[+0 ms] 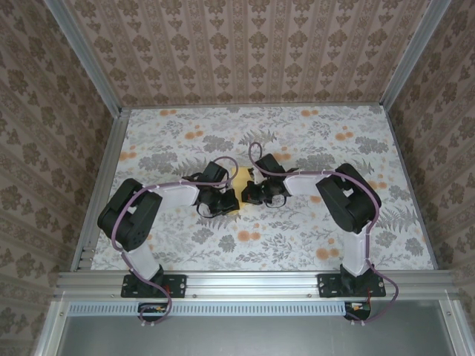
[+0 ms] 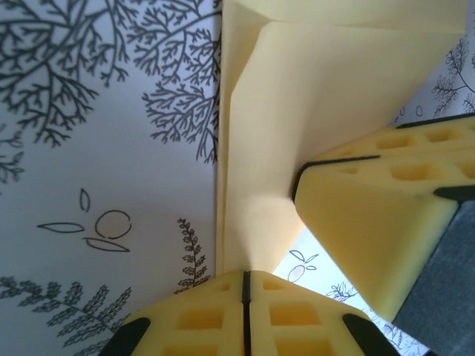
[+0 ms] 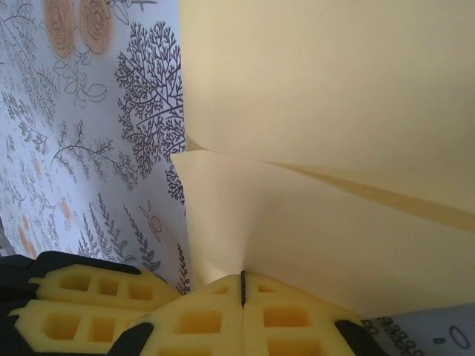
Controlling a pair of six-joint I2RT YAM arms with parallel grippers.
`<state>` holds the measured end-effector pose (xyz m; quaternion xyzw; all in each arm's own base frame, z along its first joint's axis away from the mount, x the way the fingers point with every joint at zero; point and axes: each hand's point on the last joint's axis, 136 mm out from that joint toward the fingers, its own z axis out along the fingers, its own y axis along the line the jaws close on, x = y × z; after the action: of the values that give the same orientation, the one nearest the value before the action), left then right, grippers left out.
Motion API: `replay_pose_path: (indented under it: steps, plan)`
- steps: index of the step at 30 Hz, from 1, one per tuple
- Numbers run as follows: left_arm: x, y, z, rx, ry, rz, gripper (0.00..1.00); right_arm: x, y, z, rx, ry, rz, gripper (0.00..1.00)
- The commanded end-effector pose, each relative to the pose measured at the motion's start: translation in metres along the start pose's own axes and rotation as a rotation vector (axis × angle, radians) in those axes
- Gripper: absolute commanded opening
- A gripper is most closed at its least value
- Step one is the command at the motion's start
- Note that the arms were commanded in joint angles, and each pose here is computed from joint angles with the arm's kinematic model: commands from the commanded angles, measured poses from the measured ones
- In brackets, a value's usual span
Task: Fold a paper plane with a square sheet of paper (pick it up from the middle)
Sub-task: Third fold the triangle at the center of the table.
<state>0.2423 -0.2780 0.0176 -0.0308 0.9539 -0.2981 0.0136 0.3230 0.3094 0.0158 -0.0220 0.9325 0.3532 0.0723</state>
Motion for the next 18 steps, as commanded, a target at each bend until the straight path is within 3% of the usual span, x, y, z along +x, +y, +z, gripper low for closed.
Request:
replay_pose_path:
  steps: [1, 13, 18]
  plan:
    - [0.024, 0.041, 0.008, -0.156, 0.079, -0.038, 0.08, -0.002, -0.027, 0.002, 0.061, 0.013, 0.015, 0.05]
    - [0.025, 0.04, 0.008, -0.152, 0.087, -0.029, 0.08, -0.067, -0.072, -0.037, 0.084, -0.134, 0.064, 0.05]
    - [0.02, 0.023, 0.002, -0.096, 0.067, -0.004, 0.1, -0.087, -0.058, -0.07, 0.101, -0.201, 0.032, 0.07]
